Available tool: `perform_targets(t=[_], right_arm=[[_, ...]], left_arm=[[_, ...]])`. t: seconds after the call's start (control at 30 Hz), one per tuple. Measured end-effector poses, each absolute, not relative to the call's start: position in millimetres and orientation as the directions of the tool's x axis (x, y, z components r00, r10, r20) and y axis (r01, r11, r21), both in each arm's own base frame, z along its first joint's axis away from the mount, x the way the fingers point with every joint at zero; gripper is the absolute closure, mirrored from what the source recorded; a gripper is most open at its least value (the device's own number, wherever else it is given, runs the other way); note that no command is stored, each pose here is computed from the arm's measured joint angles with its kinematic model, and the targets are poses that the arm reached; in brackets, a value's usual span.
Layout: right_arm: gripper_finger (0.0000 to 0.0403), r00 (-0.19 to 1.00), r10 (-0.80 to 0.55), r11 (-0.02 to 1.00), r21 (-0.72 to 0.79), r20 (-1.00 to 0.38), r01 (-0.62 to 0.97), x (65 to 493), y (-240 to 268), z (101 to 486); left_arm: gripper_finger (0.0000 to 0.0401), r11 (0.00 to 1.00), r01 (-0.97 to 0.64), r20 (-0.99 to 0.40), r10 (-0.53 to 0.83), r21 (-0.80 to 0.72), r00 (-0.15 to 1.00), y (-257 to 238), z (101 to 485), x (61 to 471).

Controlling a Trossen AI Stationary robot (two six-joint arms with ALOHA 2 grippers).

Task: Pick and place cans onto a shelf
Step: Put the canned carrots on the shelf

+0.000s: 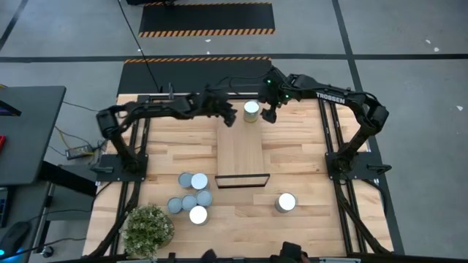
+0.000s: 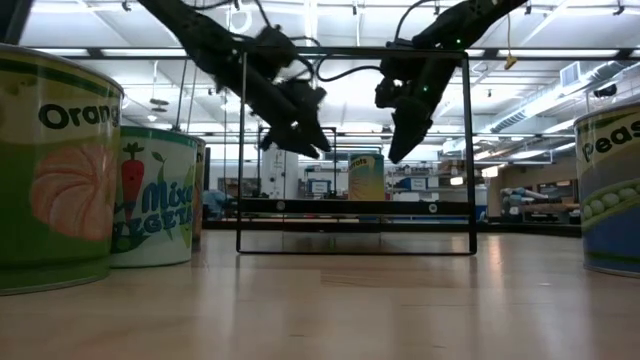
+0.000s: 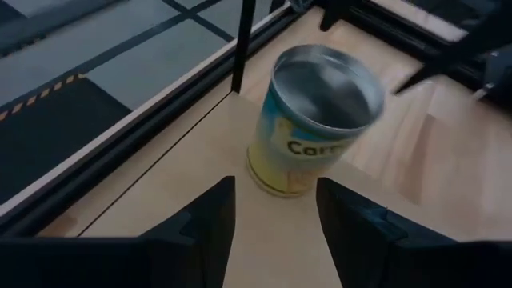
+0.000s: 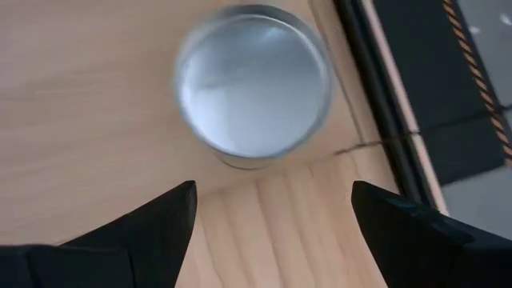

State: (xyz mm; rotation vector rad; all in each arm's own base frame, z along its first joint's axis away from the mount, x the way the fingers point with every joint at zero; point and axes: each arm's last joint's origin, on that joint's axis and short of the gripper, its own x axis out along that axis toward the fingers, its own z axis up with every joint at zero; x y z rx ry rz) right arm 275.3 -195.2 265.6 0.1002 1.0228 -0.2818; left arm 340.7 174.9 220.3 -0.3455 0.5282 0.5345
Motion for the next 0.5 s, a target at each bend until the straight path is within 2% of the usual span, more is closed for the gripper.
perform_targets(t=[0.37,0.5], right_arm=[[0.0063,0.510,-0.214,0.958,-0.078,-0.833,0.275,278,-198,268],[0.0063,0.534,-0.175,0.967,-0.043,-0.827,0.252,279,-195,268]], left_arm=[[0.0220,0.802,-0.575,-0.609,0.378,-0.159,0.697,192,189,368],[0.0220,0.798,-0.584,-0.603,0.392,-0.153,0.694,192,188,370]])
